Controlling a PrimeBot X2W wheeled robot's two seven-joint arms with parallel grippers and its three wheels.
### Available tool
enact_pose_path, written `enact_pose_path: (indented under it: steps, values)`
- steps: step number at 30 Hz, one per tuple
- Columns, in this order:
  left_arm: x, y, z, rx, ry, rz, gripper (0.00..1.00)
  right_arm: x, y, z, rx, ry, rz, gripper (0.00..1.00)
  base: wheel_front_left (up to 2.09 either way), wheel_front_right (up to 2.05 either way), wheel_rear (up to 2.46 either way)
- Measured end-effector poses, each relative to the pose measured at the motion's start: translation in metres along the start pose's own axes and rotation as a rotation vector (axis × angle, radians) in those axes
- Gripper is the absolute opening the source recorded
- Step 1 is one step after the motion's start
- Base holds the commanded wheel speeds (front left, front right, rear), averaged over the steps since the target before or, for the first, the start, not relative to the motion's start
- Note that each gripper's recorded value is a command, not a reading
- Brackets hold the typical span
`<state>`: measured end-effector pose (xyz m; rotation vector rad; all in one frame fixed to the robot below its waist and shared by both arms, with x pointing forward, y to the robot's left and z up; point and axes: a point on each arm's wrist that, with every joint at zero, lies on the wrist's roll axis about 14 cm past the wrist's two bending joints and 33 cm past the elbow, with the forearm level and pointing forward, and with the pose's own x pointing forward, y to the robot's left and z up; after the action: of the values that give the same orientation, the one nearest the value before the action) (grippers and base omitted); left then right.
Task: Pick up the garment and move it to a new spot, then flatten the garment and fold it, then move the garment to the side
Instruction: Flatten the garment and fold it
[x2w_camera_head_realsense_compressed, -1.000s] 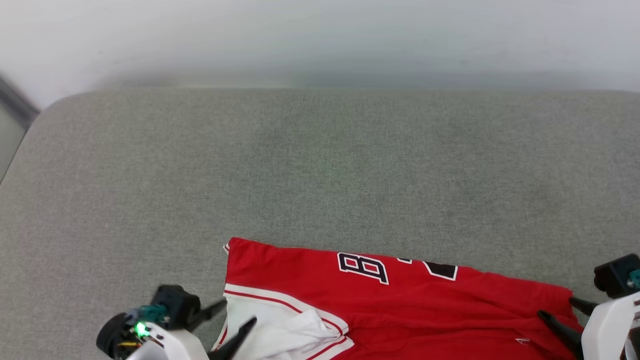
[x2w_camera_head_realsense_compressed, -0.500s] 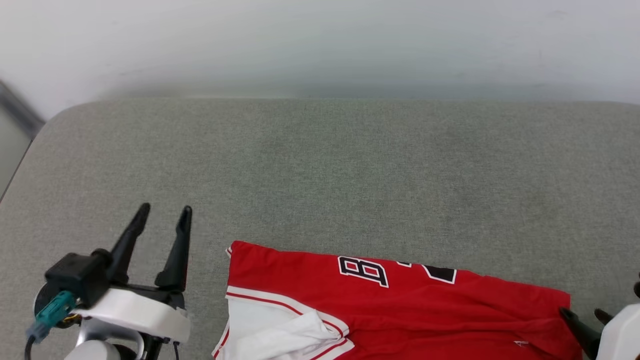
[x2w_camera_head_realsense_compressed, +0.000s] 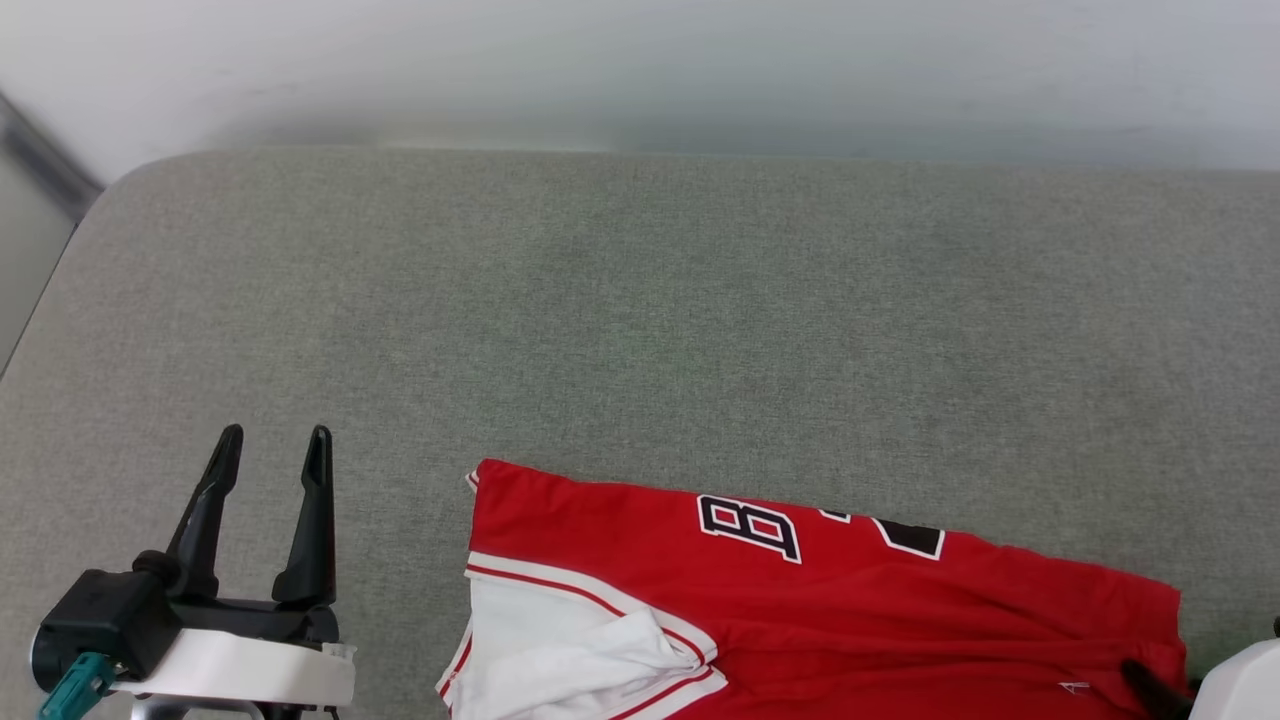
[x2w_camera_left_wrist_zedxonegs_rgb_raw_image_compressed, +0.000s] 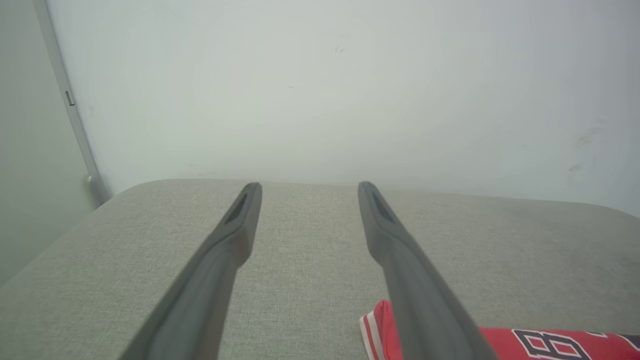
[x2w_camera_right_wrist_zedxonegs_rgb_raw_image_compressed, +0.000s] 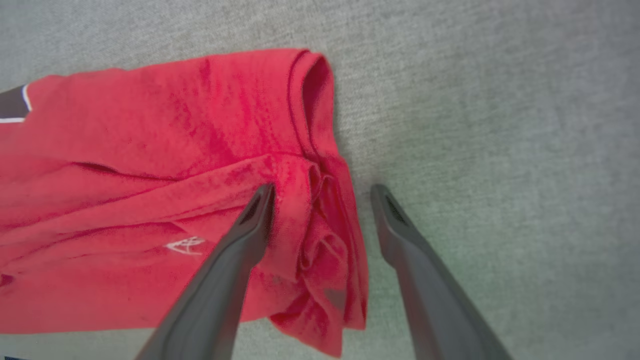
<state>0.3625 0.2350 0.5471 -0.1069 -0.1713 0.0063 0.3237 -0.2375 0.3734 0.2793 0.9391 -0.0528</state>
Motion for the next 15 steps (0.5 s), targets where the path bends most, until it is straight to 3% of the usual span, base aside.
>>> enact_pose_path:
  steps: [15]
  values:
    - [-0.005,0.011,-0.016,-0.001,0.025,0.035,1.0,0.027,0.022,-0.02,-0.045,0.101,0.049,1.0,0.0,0.0,0.0]
